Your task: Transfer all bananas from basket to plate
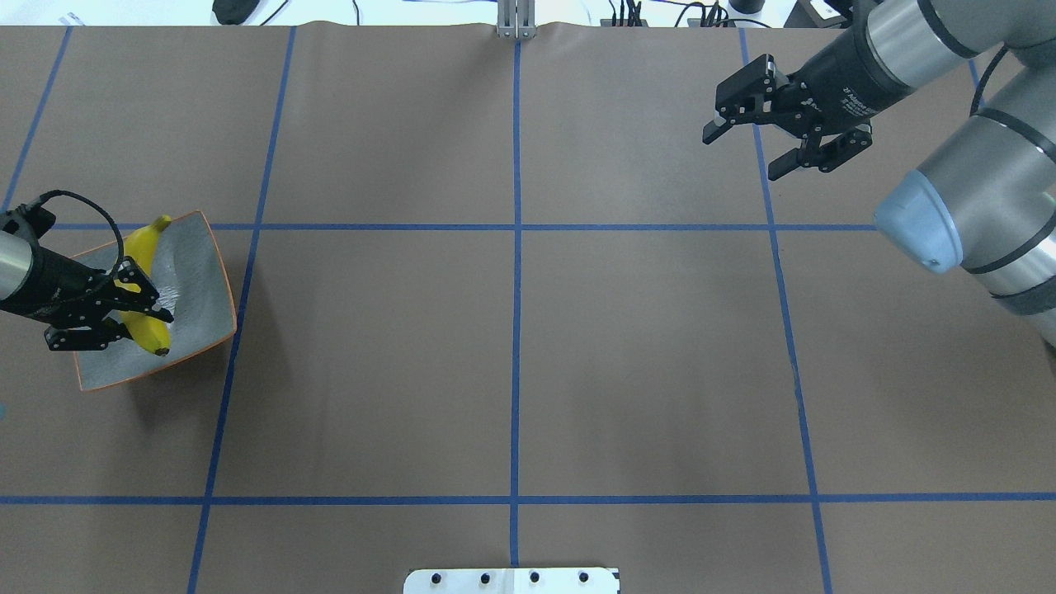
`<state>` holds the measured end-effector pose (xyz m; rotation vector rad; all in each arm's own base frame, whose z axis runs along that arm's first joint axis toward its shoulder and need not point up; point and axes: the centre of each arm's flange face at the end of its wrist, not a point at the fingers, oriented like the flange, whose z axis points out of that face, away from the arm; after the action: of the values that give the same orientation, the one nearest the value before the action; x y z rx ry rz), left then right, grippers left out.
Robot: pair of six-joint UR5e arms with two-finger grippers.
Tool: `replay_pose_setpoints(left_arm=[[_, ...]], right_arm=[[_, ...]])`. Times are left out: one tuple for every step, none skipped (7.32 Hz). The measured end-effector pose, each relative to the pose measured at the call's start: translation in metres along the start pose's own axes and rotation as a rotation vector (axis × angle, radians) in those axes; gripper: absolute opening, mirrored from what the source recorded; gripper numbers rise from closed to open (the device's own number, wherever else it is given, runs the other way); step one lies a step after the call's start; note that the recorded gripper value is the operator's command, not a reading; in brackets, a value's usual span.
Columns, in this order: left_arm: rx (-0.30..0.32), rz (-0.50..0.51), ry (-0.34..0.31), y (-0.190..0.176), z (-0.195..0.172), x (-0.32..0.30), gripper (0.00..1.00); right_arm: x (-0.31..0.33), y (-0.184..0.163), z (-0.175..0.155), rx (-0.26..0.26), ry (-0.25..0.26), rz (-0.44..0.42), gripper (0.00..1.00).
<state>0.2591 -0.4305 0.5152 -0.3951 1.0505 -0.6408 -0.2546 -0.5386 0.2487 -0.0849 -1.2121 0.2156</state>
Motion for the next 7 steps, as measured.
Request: replay_pose_setpoints(left_arm=[[0.002, 0.003, -0.001, -0.003, 0.001, 0.0, 1.0], [0.009, 0.003, 0.006, -0.005, -0.003, 0.001, 1.0], [0.023, -0.003, 0.024, -0.012, -0.014, 0.002, 1.0], [0.044, -0.007, 0.048, -0.023, -0.031, 0.003, 1.0], [0.064, -0.002, 0.072, -0.036, -0.05, 0.003, 1.0], [0.089, 0.017, 0.102, -0.049, -0.071, 0.005, 1.0], [0.127, 0.05, 0.142, -0.062, -0.096, 0.016, 1.0]], right_arm=[[0.0, 0.0, 0.0, 0.0, 0.0, 0.0, 1.0], [0.0, 0.0, 0.0, 0.0, 0.0, -0.001, 1.0], [-0.001, 0.0, 0.0, 0.0, 0.0, -0.001, 1.0], [0.0, 0.0, 0.0, 0.0, 0.0, -0.002, 1.0], [0.001, -0.001, 0.0, 0.002, 0.001, -0.008, 1.0], [0.009, -0.004, -0.004, 0.013, 0.007, -0.024, 1.0], [0.028, -0.012, -0.011, 0.033, 0.025, -0.053, 1.0]])
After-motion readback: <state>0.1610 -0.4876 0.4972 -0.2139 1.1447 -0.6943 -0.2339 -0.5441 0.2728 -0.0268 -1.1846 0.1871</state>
